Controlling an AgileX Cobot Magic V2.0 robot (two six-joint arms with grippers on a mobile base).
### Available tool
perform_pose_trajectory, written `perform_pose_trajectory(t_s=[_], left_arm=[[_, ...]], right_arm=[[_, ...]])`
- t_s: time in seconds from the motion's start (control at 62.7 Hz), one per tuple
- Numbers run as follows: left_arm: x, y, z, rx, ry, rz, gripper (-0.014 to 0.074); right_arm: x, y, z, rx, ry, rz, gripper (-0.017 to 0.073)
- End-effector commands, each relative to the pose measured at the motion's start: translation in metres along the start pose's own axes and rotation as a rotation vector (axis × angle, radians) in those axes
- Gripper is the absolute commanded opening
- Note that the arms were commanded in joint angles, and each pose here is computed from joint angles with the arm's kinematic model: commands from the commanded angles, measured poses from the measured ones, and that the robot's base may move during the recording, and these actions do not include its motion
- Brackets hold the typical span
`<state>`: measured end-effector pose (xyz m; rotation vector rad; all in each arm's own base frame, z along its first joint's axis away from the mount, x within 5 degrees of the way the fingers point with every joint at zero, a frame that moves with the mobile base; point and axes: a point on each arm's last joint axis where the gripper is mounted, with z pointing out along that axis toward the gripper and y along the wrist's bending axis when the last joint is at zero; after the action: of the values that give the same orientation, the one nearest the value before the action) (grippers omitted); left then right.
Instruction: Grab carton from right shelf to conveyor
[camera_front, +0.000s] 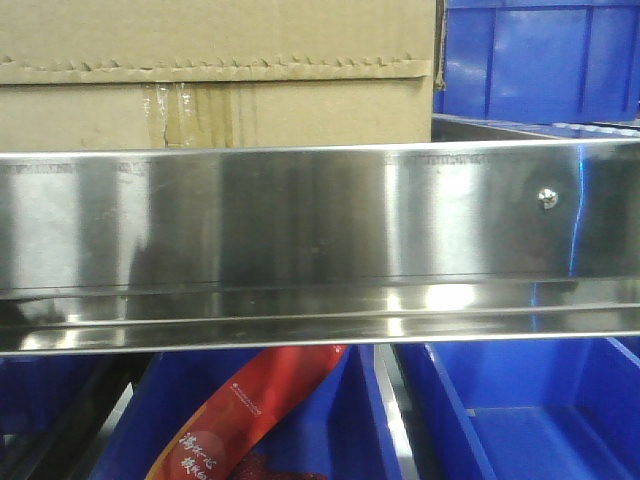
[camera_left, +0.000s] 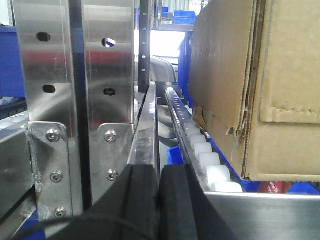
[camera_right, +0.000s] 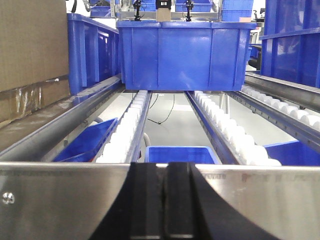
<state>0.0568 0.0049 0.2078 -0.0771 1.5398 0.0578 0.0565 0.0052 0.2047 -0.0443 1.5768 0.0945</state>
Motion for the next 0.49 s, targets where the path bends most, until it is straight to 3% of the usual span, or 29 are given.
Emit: perform_pose_trajectory(t_s=[0.0, 0.335, 0.478], left_arm=[[-0.0026, 0.0000, -0.0006, 0.000, -0.026, 0.005, 0.0013], [-0.0030, 0.0000, -0.0006, 0.000, -0.030, 0.005, 0.0013], [-0.0082, -0.0001, -0.0009, 0.001, -0.089, 0.005, 0.0013]], right_arm=[[-0.0026, -0.0001, -0.0003, 0.003, -0.028, -0.009, -0.0069], [-0.0026, -0.0001, -0.0003, 0.003, -0.028, -0.009, -0.0069], [-0.0026, -0.0001, -0.0003, 0.003, -0.028, -0.009, -0.0069]])
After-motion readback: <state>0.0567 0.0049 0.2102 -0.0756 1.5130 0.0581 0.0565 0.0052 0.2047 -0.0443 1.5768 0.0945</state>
